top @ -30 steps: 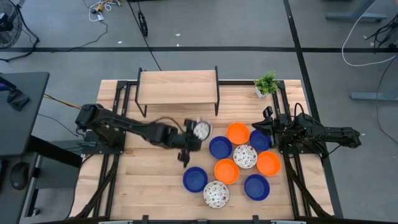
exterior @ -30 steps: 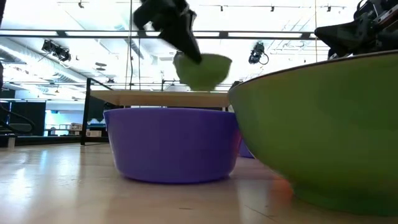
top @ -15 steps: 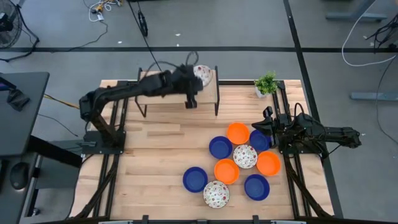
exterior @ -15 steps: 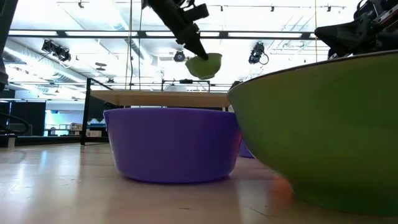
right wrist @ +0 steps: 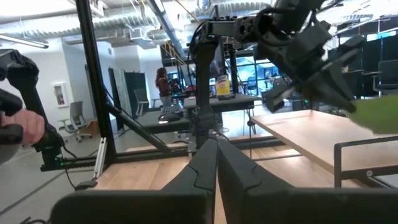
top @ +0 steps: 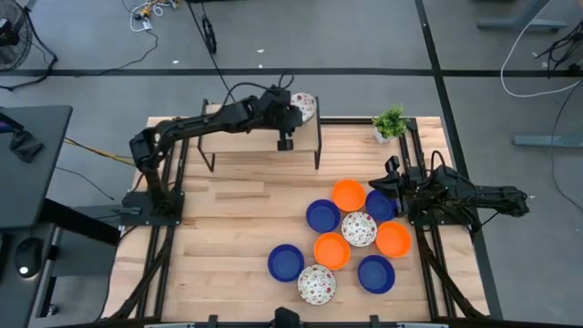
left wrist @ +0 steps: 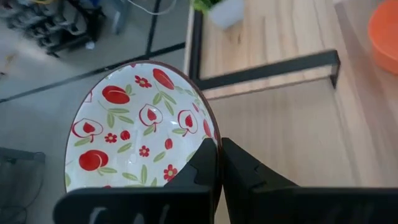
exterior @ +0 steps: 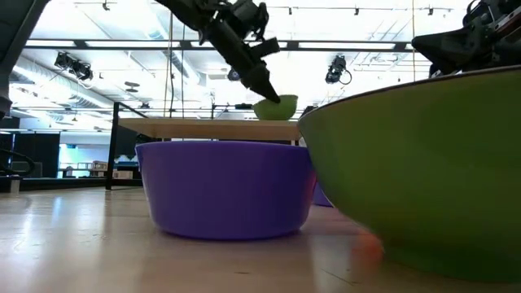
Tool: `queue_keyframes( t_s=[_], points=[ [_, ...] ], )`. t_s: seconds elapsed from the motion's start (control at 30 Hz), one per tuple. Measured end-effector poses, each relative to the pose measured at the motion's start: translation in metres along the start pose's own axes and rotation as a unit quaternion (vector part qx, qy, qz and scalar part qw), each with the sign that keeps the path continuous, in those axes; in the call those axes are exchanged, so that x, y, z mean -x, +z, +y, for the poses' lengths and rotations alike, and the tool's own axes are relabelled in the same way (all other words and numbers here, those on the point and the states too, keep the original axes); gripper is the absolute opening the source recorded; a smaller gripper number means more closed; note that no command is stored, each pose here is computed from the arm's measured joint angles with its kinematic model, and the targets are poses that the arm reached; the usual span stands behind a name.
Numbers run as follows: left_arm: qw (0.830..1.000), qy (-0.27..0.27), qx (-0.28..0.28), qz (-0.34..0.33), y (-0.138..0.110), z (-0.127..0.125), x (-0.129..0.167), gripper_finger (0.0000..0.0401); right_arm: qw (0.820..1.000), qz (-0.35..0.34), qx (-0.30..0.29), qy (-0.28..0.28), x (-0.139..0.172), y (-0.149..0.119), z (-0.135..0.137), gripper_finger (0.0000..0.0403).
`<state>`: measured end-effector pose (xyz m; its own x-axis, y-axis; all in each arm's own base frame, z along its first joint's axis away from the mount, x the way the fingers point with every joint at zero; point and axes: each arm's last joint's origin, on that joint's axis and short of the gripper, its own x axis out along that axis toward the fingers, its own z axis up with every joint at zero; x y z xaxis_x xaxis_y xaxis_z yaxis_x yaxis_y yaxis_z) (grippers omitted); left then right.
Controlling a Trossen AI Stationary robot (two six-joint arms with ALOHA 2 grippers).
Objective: Pick & Place Mini bowls
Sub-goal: Put the top left white bowl on the shelf, then put the blue bowl on the shelf
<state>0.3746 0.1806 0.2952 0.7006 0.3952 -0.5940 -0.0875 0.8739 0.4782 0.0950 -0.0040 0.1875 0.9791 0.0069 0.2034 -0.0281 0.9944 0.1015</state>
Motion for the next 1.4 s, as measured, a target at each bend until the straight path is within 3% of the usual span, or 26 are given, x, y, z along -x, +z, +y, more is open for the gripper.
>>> queue_keyframes(
  t_s=[0.23,0.87,1.4],
  points=[
    [1.0,0.004,-0.004,0.01,-0.005,-0.003,-0.016,0.0015,1.0,0.002,0.0,0.0,0.0,0.0,0.0,0.0018],
    [1.0,0.023,-0.005,0.015,0.0,-0.006,-0.015,0.0021,1.0,0.002,0.0,0.0,0.0,0.0,0.0,0.0018],
    [0.998,0.047,-0.024,0.023,0.009,-0.017,-0.011,0.0108,1.0,0.002,0.0,0.0,0.0,0.0,0.0,0.0018]
  ],
)
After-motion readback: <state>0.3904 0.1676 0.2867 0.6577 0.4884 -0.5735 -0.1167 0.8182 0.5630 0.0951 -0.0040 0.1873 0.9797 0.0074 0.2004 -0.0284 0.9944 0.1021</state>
